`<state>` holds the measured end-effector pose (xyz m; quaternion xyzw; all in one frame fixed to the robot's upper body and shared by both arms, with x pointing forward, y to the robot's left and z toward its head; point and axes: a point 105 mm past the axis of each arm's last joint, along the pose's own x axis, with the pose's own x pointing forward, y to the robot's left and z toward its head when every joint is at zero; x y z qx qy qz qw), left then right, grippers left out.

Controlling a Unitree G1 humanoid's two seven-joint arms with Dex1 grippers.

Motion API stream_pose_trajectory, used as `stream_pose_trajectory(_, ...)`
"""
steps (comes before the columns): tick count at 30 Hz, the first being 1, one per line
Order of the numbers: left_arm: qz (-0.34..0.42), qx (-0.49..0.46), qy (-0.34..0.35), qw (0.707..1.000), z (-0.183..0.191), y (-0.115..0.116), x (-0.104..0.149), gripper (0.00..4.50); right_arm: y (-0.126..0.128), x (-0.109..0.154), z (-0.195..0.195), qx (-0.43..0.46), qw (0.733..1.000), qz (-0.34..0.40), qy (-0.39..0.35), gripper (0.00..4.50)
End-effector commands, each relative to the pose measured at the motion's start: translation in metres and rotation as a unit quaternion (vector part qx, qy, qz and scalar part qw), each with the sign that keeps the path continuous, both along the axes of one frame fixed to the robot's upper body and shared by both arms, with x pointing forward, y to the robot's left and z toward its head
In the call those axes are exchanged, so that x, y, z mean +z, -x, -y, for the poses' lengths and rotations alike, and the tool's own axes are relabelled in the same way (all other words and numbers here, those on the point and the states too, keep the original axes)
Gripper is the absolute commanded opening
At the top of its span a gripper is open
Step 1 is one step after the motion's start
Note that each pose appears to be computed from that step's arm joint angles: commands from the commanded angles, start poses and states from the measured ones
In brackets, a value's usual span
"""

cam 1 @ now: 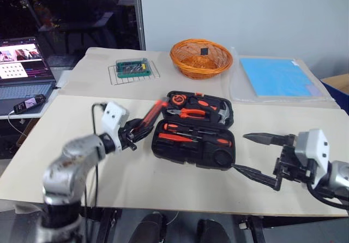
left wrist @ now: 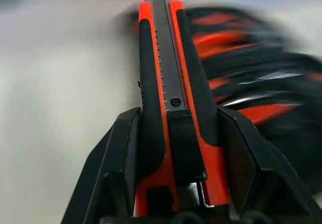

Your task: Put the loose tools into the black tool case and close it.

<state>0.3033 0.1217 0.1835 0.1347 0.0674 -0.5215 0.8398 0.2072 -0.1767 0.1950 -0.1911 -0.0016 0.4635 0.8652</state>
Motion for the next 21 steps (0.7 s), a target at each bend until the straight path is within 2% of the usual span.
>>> stream_pose_trajectory(1, 0.017, -0.170, -0.105, 0.980, 0.017, -0.001, -0.014, 1.81, 0.008, 0.014, 0.000, -0.009, 0.999, 0.038, 0.004, 4.50)
stream_pose_trajectory(6, 0.017, -0.257, -0.179, 0.950, 0.039, -0.017, -0.029, 1.81, 0.017, 0.010, 0.002, -0.032, 0.999, 0.033, 0.016, 4.50)
stream_pose_trajectory(9, 0.016, -0.290, -0.205, 0.935, 0.048, -0.017, -0.040, 1.81, 0.024, 0.007, 0.003, -0.036, 0.999, 0.024, 0.025, 4.50)
stream_pose_trajectory(15, 0.014, -0.297, -0.248, 0.922, 0.054, -0.023, -0.057, 1.81, 0.029, 0.009, 0.006, -0.048, 0.998, 0.025, 0.032, 4.50)
stream_pose_trajectory(21, 0.014, -0.290, -0.263, 0.920, 0.060, -0.025, -0.064, 1.81, 0.032, 0.009, 0.008, -0.052, 0.998, 0.022, 0.033, 4.50)
